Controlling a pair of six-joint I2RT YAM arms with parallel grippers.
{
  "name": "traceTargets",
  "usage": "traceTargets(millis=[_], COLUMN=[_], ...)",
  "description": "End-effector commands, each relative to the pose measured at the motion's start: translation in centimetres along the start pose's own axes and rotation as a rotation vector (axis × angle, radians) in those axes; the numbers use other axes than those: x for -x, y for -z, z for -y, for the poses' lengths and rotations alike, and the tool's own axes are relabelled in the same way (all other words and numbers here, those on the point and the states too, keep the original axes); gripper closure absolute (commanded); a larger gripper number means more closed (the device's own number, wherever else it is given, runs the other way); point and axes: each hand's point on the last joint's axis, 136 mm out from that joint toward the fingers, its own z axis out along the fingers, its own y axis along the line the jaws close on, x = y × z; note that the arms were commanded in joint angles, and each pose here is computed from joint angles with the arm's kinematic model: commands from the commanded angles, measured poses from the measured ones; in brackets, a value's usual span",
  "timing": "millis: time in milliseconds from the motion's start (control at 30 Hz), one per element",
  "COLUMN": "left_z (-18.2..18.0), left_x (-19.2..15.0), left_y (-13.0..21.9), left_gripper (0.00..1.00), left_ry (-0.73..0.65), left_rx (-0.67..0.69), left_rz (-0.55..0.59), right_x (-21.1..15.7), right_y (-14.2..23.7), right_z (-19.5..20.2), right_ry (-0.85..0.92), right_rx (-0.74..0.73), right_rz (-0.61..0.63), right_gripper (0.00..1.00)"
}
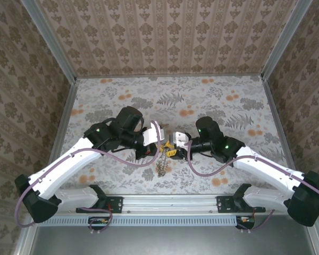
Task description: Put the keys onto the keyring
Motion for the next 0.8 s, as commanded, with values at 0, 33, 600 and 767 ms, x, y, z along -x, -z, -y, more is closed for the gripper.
traceTargets(millis=[0, 33, 600, 767], left_z=[0.7, 0.7, -0.1, -0.1], left_x=[2.1, 2.1, 1.6, 1.8], left_y=[0.9, 0.9, 0.5, 0.5], left_gripper=[1.0, 1.0, 1.0, 1.0], left_ry=[-0.069, -0.071, -0.039, -0.042], left_rx=[-0.026, -0.025, -0.007, -0.014], left_rz=[0.096, 0.097, 0.07, 0.074], right_x=[1.7, 1.8, 2.1, 2.2], right_y=[0.5, 0.5, 1.5, 1.0], right_z=[-0.3, -0.3, -1.5, -1.0], right_ry=[-0.007, -0.008, -0.001, -0.007], right_rx=[0.011, 0.011, 0.043, 0.041], right_rz=[0.082, 0.092, 0.086, 0.086], right_gripper=[0.73, 0.74, 0.8, 0.8])
